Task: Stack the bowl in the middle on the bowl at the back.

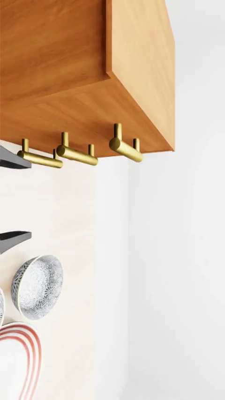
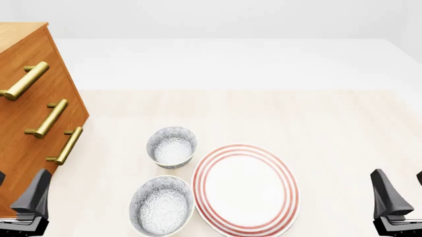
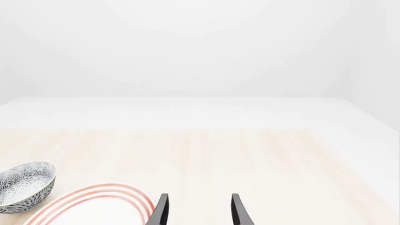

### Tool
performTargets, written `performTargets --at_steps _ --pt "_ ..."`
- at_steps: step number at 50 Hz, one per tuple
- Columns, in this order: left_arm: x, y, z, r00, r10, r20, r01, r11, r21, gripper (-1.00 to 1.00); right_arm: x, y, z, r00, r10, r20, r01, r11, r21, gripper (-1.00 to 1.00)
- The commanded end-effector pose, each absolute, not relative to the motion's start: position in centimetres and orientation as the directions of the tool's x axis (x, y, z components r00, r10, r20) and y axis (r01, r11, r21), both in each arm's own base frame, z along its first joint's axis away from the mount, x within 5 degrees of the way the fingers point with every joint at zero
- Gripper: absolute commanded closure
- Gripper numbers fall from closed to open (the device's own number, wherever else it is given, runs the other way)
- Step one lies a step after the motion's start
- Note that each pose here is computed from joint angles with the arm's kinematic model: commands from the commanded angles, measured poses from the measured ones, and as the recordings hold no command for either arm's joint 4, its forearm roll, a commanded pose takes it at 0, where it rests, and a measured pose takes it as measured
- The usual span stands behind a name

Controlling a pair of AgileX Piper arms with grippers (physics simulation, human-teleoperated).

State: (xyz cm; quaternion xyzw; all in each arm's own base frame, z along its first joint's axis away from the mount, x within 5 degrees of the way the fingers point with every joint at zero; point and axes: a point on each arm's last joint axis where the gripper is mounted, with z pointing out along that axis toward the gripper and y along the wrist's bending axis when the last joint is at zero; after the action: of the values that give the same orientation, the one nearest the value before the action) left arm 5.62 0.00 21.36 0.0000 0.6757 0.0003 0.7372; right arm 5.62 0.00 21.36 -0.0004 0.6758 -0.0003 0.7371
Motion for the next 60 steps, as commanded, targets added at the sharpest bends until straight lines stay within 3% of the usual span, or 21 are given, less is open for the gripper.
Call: performTargets --at_steps 1,24,38,60 --pt "5.6 0.0 21.5 0.087 0.001 -0.996 -0.002 1.000 0.001 -1.00 5.6 0.0 21.5 0.086 -0.004 -0.996 0.000 1.000 -0.004 -1.00" --pt "5.5 0.0 22.3 0.088 0.002 -0.996 -0.007 1.000 0.001 -1.00 5.6 0.0 21.7 0.090 -0.002 -0.996 0.001 1.000 -0.001 -1.00" --pt "4.6 -0.5 27.4 0.104 0.033 -0.994 0.096 0.994 0.043 -1.00 5.5 0.0 21.8 0.092 -0.001 -0.996 0.000 1.000 -0.001 -1.00" --pt "9.1 -2.7 33.3 -0.242 0.166 -0.956 0.303 0.949 0.088 -1.00 5.5 0.0 21.9 0.095 -0.001 -0.995 -0.002 1.000 -0.002 -1.00"
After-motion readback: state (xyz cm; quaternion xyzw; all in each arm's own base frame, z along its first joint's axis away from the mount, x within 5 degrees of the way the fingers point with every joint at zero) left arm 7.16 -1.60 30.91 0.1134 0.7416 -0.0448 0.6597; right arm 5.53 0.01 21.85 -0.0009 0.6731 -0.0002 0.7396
